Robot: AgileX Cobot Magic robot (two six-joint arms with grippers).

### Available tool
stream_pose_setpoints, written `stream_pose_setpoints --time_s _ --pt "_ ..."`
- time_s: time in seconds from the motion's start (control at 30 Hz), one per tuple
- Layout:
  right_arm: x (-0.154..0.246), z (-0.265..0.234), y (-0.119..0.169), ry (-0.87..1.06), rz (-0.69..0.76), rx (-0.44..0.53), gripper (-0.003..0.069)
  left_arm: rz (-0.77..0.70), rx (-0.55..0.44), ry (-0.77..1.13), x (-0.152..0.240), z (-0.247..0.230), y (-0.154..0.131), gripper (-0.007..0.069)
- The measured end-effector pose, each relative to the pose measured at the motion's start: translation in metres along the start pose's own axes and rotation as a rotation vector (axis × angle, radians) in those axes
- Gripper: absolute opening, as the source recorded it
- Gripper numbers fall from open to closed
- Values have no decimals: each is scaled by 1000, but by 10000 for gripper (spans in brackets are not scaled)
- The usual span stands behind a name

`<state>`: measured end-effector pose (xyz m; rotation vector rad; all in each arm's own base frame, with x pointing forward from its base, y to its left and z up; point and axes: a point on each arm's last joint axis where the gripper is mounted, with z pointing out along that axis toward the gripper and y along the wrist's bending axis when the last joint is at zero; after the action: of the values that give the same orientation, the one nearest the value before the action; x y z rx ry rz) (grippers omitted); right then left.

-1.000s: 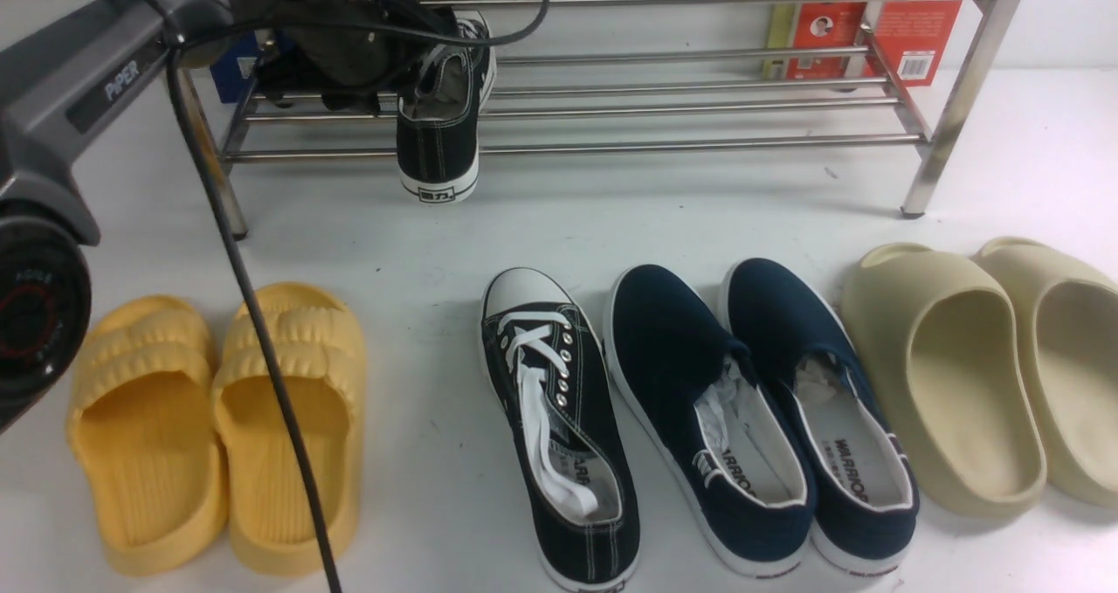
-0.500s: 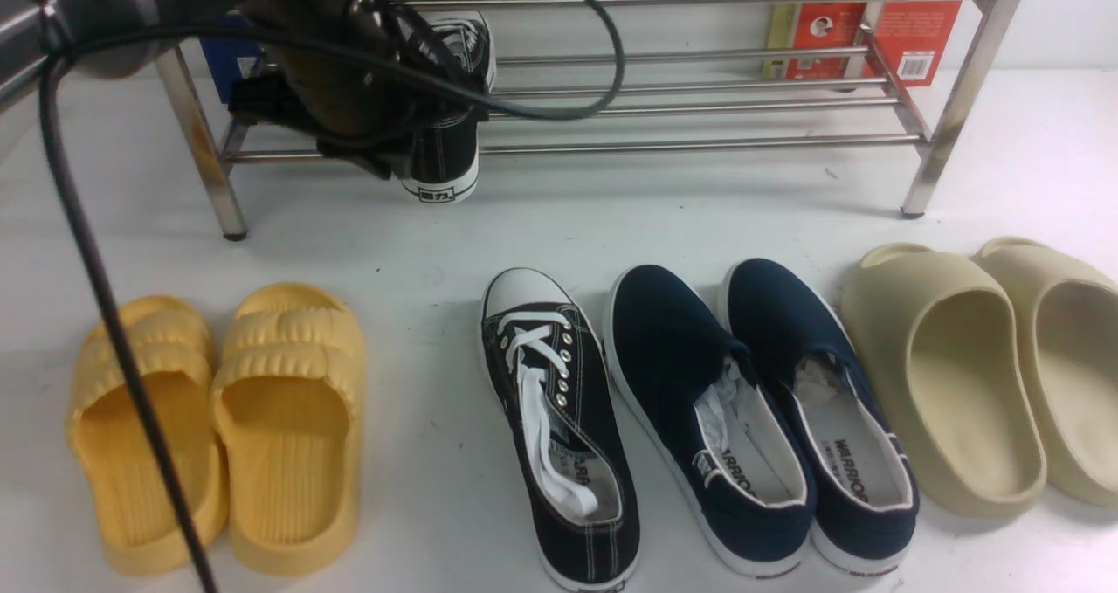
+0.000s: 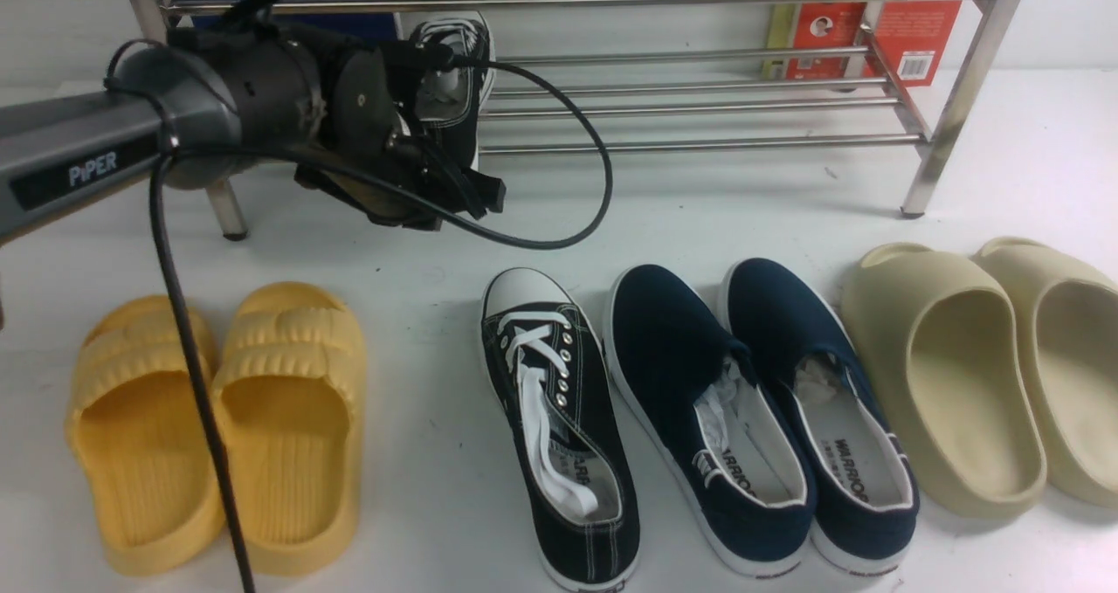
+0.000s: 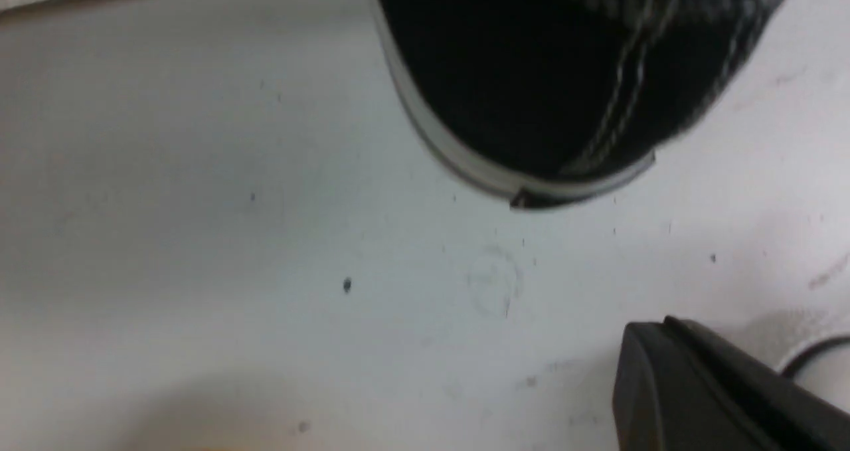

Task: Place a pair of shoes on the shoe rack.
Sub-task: Use the left arm to put a shoe into the shoe rack

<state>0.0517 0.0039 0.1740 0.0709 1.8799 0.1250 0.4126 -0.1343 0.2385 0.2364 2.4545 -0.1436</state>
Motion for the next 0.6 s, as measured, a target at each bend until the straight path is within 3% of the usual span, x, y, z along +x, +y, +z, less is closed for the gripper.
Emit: stream_pose_setpoints --time_s 0.6 --pt "0 0 0 0 0 0 239 51 33 -254 -20 33 -5 -13"
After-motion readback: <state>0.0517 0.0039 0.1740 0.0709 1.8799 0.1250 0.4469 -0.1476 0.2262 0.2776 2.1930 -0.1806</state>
